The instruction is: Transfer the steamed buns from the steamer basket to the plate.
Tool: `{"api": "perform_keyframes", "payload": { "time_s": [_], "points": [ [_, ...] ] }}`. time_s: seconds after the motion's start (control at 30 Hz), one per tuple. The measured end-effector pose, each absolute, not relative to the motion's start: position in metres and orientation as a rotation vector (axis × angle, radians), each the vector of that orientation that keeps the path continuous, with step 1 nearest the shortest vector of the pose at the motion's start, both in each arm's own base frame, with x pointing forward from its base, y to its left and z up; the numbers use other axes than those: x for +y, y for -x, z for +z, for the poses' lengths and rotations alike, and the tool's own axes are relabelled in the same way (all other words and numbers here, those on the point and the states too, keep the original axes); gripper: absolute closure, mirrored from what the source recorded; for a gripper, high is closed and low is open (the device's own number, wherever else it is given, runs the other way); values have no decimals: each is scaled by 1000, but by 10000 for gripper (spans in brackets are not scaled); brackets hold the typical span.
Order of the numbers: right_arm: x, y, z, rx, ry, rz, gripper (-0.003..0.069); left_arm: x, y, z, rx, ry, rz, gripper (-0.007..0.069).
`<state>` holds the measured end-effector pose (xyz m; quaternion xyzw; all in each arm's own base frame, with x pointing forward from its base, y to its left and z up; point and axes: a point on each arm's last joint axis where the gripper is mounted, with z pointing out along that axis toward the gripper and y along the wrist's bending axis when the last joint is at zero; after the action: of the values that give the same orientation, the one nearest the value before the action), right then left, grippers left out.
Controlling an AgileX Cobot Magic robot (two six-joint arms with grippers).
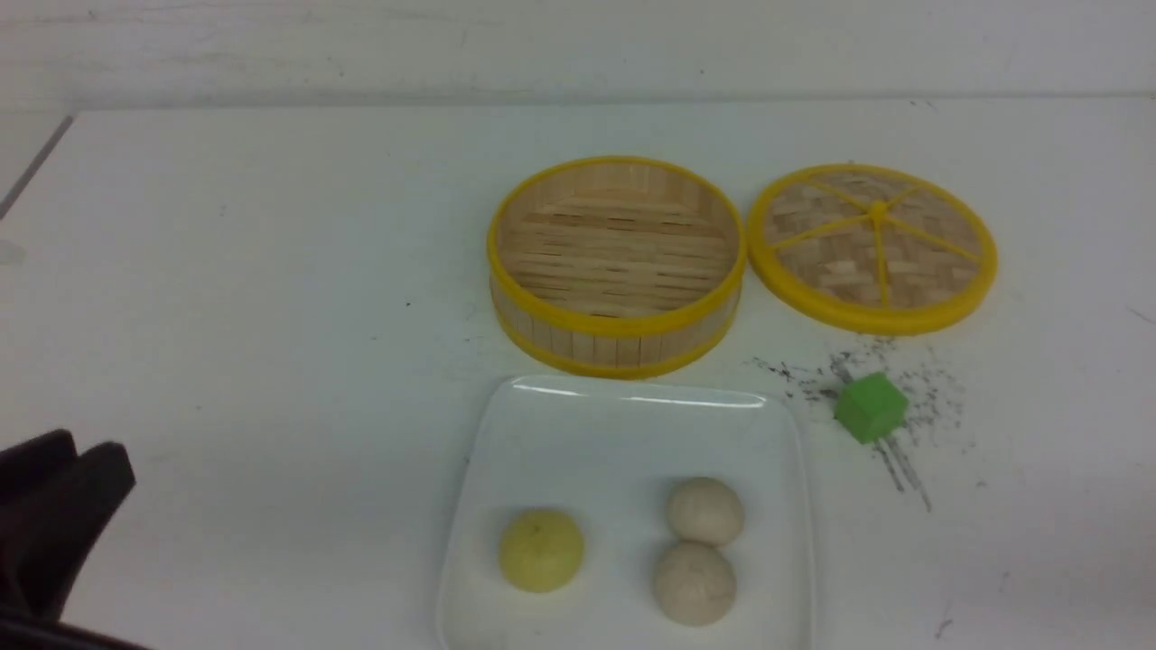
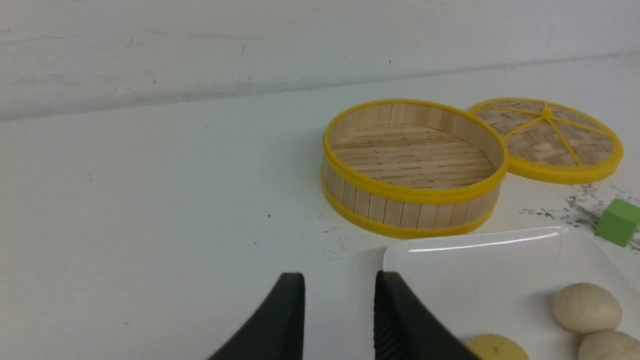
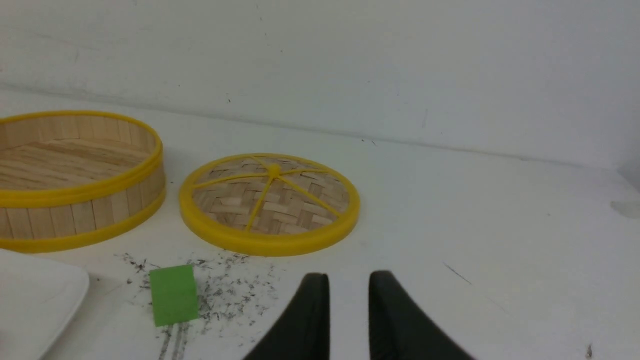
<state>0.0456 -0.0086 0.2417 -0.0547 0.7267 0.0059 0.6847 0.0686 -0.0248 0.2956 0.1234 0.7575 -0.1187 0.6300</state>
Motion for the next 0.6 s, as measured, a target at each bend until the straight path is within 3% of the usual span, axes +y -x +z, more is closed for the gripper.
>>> {"api": "perform_keyframes", "payload": {
  "time_s": [0.27, 0.6],
  "points": [
    [-9, -46, 242, 1627, 125, 9, 502, -27, -71, 268, 1797, -261, -301, 389],
    [-9, -46, 242, 1627, 127, 8, 487, -27, -72, 270, 1775, -240, -327, 389]
  ]
}}
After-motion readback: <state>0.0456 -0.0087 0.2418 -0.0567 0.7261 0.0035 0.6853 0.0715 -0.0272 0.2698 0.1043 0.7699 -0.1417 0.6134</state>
